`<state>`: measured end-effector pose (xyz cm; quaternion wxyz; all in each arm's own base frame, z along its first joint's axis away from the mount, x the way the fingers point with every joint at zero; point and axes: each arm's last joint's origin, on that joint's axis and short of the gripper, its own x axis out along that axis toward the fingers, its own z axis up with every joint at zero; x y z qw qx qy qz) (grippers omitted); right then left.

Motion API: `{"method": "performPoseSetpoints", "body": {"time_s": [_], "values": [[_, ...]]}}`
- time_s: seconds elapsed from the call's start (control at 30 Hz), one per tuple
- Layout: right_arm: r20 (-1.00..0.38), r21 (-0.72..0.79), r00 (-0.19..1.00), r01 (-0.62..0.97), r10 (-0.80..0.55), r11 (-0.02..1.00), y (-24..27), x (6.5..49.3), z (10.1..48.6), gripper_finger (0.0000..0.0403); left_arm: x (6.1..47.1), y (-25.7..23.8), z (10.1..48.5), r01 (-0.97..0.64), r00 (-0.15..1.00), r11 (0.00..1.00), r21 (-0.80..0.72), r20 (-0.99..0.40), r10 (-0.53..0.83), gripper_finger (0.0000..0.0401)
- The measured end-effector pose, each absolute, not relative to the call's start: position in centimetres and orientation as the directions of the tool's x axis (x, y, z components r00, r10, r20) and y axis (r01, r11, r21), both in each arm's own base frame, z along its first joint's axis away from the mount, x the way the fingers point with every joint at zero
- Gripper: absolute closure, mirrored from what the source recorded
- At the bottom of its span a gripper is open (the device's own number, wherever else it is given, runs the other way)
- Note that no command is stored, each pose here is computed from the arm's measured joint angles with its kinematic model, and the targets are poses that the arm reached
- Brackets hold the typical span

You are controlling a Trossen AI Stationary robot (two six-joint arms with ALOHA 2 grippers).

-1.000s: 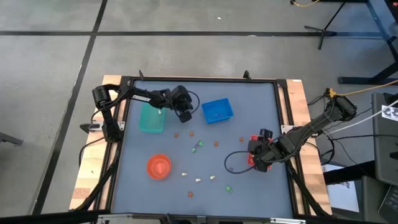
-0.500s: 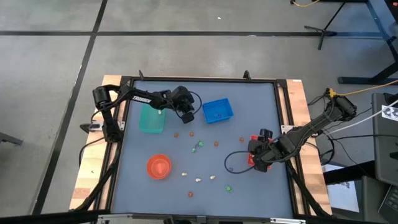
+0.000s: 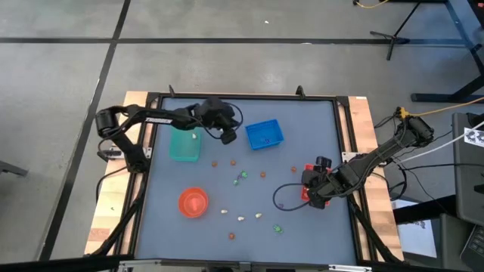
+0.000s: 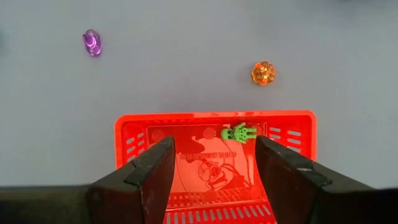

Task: Sort Halloween decoration
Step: Put the purple hat toy into the blue bin

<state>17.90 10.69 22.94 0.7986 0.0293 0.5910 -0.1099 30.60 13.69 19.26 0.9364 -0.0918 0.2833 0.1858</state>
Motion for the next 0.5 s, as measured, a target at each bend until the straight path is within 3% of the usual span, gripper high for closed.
{"method": "performPoseSetpoints", "body": {"time_s": [0.27, 0.5], "values": [[-0.95, -0.082, 0.279, 0.211, -0.14, 0.974, 10.7, 17.9, 22.9, 0.0182, 32.7, 10.3, 20.8, -0.305, 0.879, 0.946, -0.107, -0.415, 0.236, 0.0401], [-0.95, -0.081, 0.279, 0.211, -0.14, 0.974, 10.7, 17.9, 22.9, 0.0182, 34.1, 8.2, 18.7, -0.313, 0.854, 0.948, -0.062, -0.455, 0.253, 0.0401]]}}
